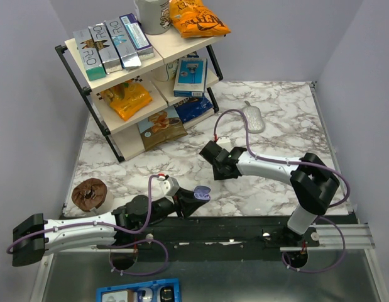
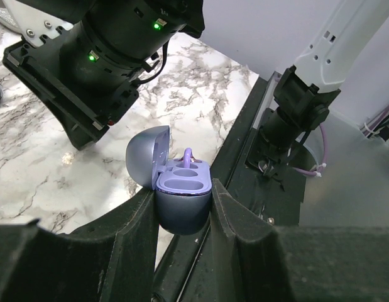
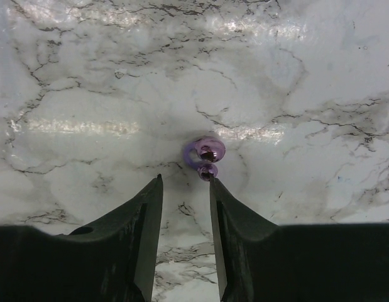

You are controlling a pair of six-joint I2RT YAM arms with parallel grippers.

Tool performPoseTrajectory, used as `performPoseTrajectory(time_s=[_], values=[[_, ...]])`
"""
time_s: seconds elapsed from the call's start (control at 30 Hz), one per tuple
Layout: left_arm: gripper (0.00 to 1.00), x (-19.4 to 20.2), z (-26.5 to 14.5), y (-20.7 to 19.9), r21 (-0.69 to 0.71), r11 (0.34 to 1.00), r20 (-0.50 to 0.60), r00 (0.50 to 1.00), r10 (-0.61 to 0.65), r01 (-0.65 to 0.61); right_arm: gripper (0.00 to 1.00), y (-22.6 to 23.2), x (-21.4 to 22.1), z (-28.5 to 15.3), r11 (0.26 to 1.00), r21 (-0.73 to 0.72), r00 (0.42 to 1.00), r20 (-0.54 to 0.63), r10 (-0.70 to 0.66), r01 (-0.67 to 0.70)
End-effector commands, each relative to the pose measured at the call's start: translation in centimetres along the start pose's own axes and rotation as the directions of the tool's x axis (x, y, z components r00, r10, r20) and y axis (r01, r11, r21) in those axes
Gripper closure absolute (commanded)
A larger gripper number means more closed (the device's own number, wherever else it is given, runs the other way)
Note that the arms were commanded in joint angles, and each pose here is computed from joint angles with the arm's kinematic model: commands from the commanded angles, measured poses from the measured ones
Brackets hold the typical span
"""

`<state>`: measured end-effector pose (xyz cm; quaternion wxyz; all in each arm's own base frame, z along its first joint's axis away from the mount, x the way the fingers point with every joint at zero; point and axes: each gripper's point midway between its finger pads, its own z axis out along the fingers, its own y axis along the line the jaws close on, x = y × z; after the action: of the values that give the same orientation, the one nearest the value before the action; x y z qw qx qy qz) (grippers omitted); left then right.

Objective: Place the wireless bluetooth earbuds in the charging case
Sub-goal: Pick up the earbud from the center of the board.

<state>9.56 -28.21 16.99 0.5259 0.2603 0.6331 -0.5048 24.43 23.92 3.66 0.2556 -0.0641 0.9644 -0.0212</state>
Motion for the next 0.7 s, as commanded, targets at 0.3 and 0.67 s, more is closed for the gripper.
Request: performPoseTrajectory(time_s=[0.3,0.67], values=[[1.00,-0.4,-0.1,-0.1,-0.002,1.000,0.024,1.000,-0.016,0.016,0.58,0.7,-1.3,-0.2,1.000,0.020,0.999,0.043,-0.009,0.009],[1.00,-0.2,-0.2,0.0,-0.007,1.000,0.019,1.000,-0.014,0.015,0.59,1.0,-1.2,0.9,0.999,0.036,0.999,0.037,-0.036,0.035]])
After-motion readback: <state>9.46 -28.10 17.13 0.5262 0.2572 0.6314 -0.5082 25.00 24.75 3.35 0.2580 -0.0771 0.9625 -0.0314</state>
